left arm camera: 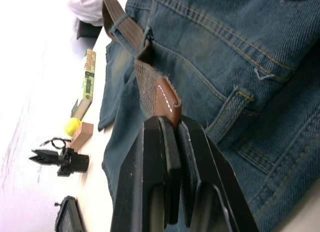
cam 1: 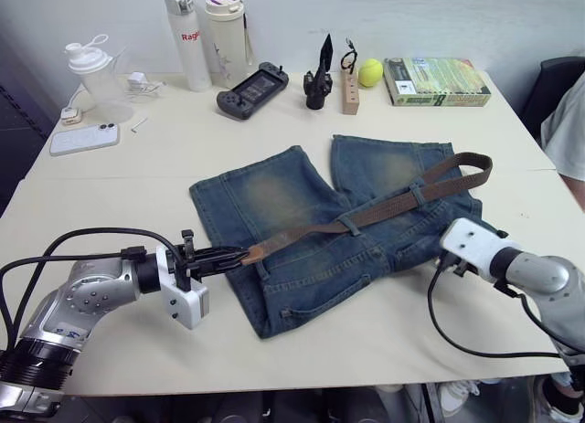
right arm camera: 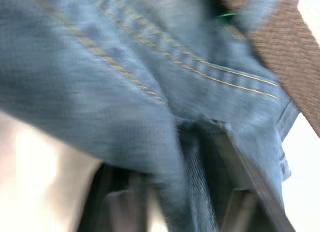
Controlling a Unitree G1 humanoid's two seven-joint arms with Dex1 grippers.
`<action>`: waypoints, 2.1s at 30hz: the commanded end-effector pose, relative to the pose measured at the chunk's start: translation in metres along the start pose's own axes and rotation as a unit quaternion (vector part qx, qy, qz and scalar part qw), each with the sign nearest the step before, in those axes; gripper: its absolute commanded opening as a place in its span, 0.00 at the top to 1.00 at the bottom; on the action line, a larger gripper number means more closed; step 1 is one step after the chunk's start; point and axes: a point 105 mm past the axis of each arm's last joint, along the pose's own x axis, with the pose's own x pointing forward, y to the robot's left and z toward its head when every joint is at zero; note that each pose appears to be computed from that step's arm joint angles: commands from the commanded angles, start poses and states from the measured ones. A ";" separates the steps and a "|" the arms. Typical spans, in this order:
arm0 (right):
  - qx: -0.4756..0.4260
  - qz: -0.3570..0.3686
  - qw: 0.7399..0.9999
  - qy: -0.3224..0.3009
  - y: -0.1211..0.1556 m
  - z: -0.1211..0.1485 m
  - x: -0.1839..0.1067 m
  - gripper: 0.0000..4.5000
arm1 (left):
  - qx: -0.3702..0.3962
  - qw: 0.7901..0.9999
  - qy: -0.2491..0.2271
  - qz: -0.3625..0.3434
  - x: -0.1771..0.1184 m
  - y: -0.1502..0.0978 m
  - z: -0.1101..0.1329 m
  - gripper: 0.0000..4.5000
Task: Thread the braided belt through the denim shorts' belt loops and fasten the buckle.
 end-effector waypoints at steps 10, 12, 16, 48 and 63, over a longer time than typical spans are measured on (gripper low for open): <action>0.405 0.456 0.773 -0.173 0.109 0.146 -0.061 0.03 | 0.064 0.998 0.004 0.011 -0.009 0.000 -0.002 1.00; 0.454 0.475 0.739 -0.151 0.125 0.147 -0.061 0.03 | 0.063 0.998 0.005 0.011 -0.009 -0.001 -0.003 1.00; 0.609 0.418 0.659 -0.143 0.149 0.157 -0.020 0.03 | 0.075 0.997 -0.004 0.019 -0.007 0.004 0.001 1.00; 0.792 0.314 0.517 -0.084 0.149 0.176 0.039 1.00 | 0.040 0.998 -0.012 0.038 -0.010 0.011 0.011 0.82; 0.762 0.289 0.564 -0.137 0.132 0.167 0.042 1.00 | -0.454 0.888 0.072 0.016 -0.078 -0.032 0.017 0.19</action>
